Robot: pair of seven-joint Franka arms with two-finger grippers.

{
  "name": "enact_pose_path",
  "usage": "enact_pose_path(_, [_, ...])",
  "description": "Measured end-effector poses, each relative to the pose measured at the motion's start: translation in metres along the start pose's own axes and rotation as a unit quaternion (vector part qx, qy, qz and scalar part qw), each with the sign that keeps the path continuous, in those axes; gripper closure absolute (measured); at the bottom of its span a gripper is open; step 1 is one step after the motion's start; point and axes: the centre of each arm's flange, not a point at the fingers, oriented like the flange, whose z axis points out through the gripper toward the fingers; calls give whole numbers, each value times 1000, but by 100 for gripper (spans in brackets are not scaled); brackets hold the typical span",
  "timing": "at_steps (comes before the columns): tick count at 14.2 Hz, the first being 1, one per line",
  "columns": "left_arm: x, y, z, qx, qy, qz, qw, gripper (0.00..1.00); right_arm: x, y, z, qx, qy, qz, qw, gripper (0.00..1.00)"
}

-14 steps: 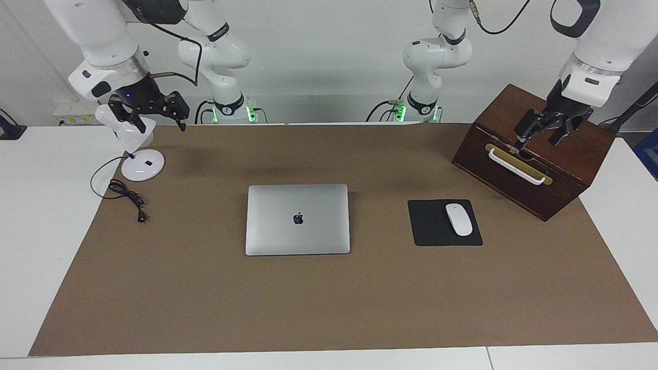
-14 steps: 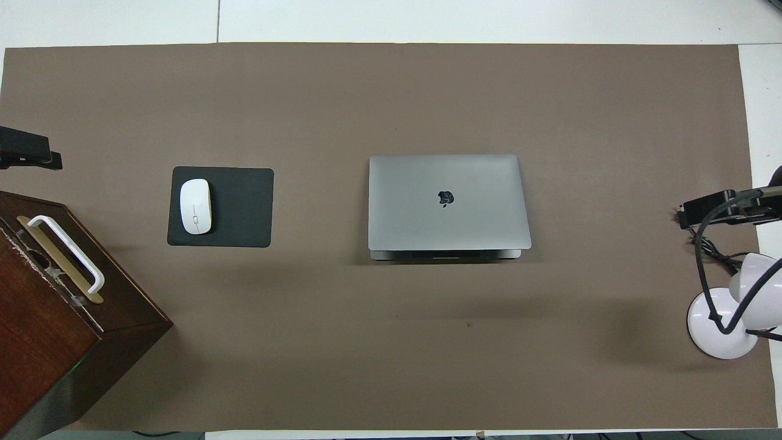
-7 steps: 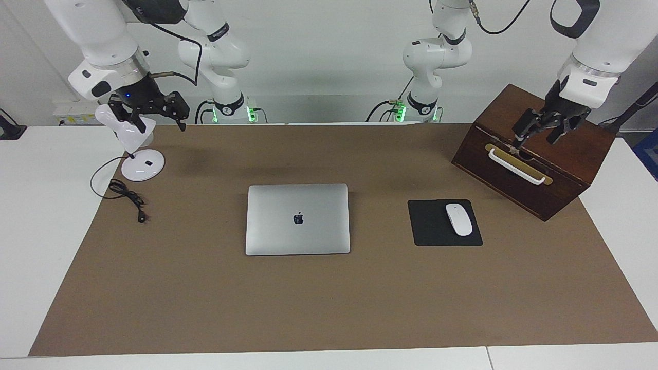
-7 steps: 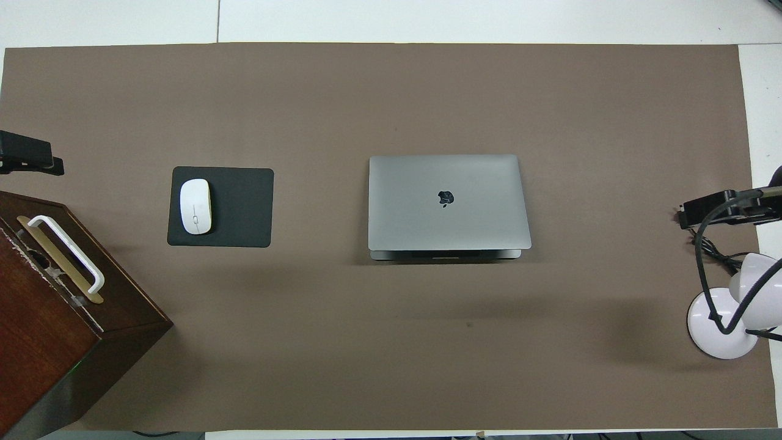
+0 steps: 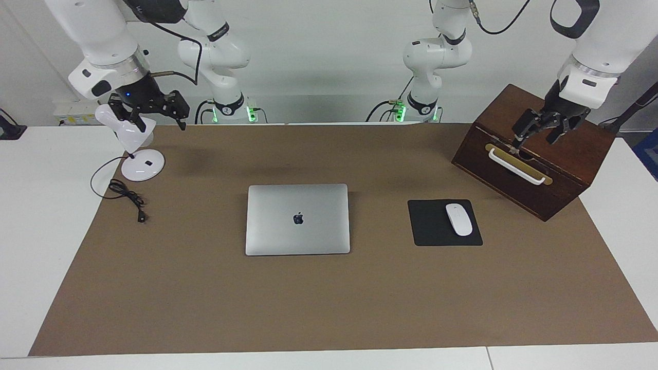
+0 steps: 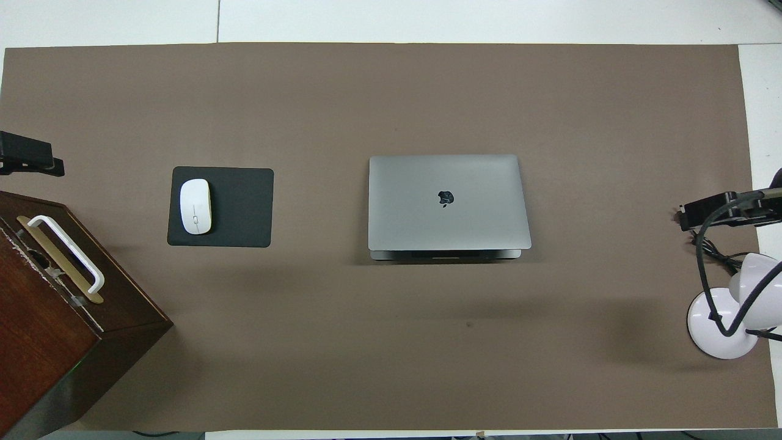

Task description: Close laptop with both arms

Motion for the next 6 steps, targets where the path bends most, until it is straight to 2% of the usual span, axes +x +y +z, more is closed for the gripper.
enact_pose_path(6, [0, 0, 0, 0, 0, 0, 1000, 0, -1, 2, 0, 0, -1, 2, 1000, 0])
